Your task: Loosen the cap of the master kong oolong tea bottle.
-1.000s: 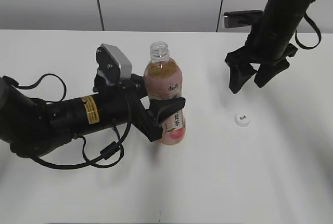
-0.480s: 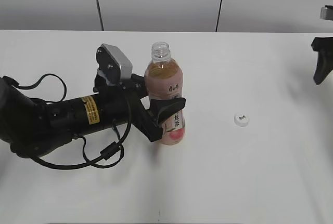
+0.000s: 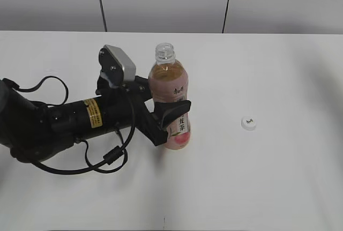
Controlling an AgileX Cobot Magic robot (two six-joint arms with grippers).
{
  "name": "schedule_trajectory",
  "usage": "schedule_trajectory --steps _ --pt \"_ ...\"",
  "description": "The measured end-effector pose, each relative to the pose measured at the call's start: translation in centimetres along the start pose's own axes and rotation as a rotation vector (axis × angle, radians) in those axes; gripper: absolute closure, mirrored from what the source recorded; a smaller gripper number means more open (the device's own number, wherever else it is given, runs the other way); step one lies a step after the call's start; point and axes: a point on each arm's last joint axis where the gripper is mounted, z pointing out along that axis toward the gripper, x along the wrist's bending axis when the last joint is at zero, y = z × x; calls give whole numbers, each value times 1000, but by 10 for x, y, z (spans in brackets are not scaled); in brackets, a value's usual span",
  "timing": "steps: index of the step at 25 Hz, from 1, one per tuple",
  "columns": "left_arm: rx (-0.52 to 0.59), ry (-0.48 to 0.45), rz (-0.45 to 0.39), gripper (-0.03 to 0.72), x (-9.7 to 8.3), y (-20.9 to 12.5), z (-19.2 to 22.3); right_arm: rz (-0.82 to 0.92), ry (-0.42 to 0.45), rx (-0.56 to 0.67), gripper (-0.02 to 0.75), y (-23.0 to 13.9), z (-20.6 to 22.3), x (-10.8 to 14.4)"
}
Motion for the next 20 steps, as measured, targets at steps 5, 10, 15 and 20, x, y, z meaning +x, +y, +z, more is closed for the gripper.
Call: schedule_trajectory --steps 5,10,15,20 --pt "-1 0 0 268 0 0 0 -57 33 -52 277 -36 -37 18" --pt "-1 0 0 268 0 0 0 -72 39 -19 277 -101 -47 25" --pt "-2 1 -1 268 0 0 0 -78 -2 -52 277 -176 -61 24" --pt "-2 2 -1 268 0 0 0 -76 -16 -200 277 -246 -67 27"
